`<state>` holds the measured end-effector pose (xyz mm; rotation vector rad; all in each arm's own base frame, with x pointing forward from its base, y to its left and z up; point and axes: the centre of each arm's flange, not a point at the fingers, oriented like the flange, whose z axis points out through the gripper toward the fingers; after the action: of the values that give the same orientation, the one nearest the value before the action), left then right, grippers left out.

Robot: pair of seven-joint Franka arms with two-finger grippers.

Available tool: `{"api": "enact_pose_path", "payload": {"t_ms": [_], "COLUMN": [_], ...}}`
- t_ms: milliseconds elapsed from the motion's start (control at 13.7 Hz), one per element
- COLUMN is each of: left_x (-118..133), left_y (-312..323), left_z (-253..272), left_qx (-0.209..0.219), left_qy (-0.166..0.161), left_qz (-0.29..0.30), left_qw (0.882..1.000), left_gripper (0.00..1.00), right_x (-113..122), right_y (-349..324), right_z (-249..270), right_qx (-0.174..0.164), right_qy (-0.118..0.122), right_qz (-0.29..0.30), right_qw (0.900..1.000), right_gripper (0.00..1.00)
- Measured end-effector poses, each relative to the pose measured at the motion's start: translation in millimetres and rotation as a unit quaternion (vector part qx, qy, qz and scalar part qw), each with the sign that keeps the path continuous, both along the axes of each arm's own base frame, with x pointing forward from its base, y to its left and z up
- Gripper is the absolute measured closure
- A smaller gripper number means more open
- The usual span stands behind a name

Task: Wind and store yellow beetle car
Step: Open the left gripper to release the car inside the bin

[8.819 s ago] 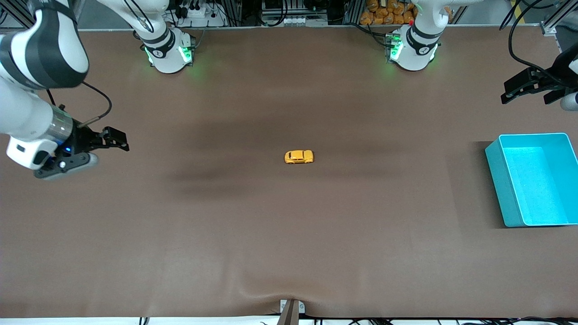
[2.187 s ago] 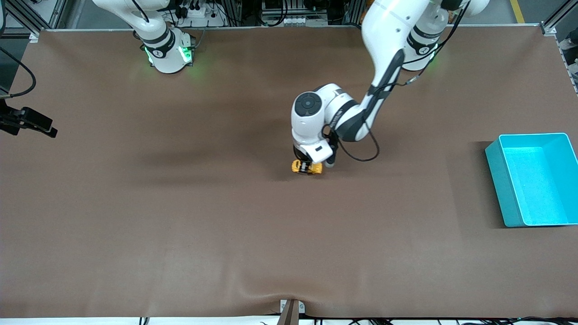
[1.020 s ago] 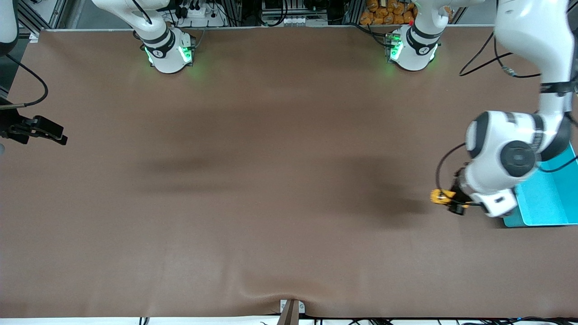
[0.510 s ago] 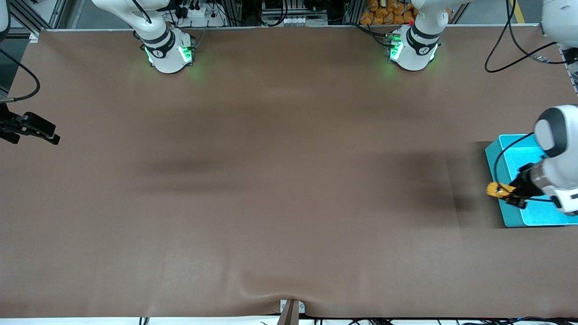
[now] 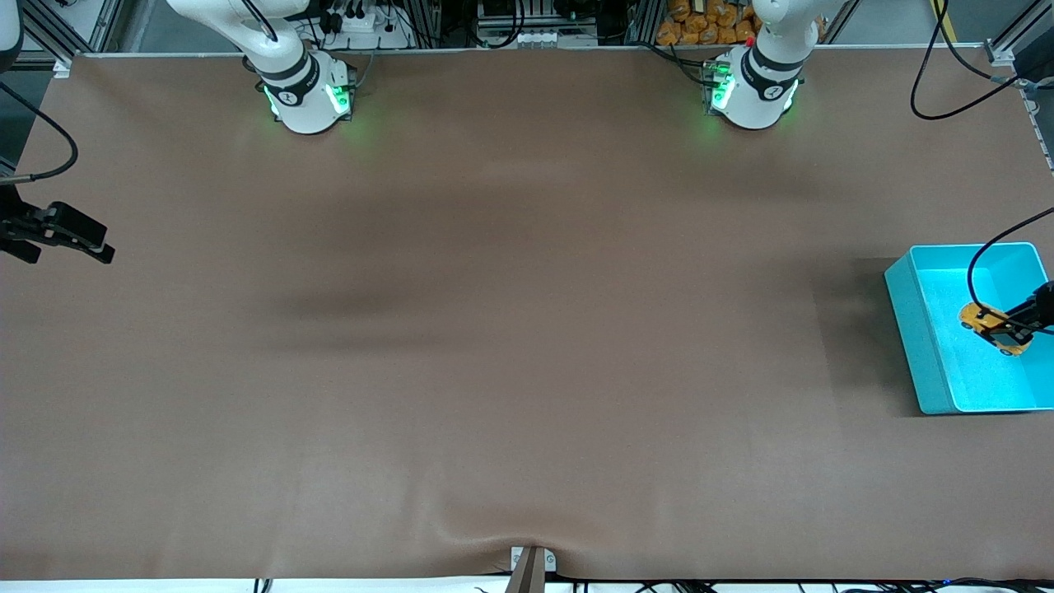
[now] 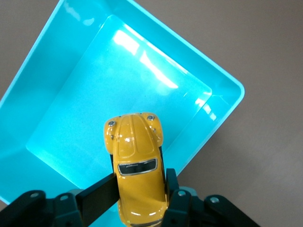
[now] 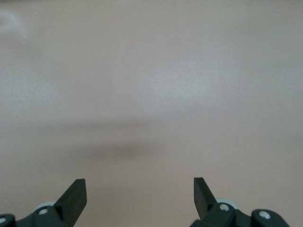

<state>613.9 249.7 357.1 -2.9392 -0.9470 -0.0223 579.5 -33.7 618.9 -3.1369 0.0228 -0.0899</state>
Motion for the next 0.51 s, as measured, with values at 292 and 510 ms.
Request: {"api": "enact_pose_path", "payload": {"t_ms": [292, 510], "left_x": [2.1, -1.0], "left_y": [-6.4, 1.9], "left_z": [-5.7, -14.7], "left_qx": [-0.005, -0.008], "left_qy": [0.008, 0.017], "left_qz": [-0.086, -0.135], "left_qw": [0.996, 0.991], "left_gripper": [0.54, 0.54], "right_x": [-0.5, -1.0], "right_y": [-3.5, -11.5], "right_z": [-0.3, -0.1], "right_qx": [0.000, 0.000], "right_qy": [0.002, 0.001], "right_qz": [-0.003, -0.010], "right_qw": [1.000, 1.000], "right_gripper": [0.00, 0.00]}}
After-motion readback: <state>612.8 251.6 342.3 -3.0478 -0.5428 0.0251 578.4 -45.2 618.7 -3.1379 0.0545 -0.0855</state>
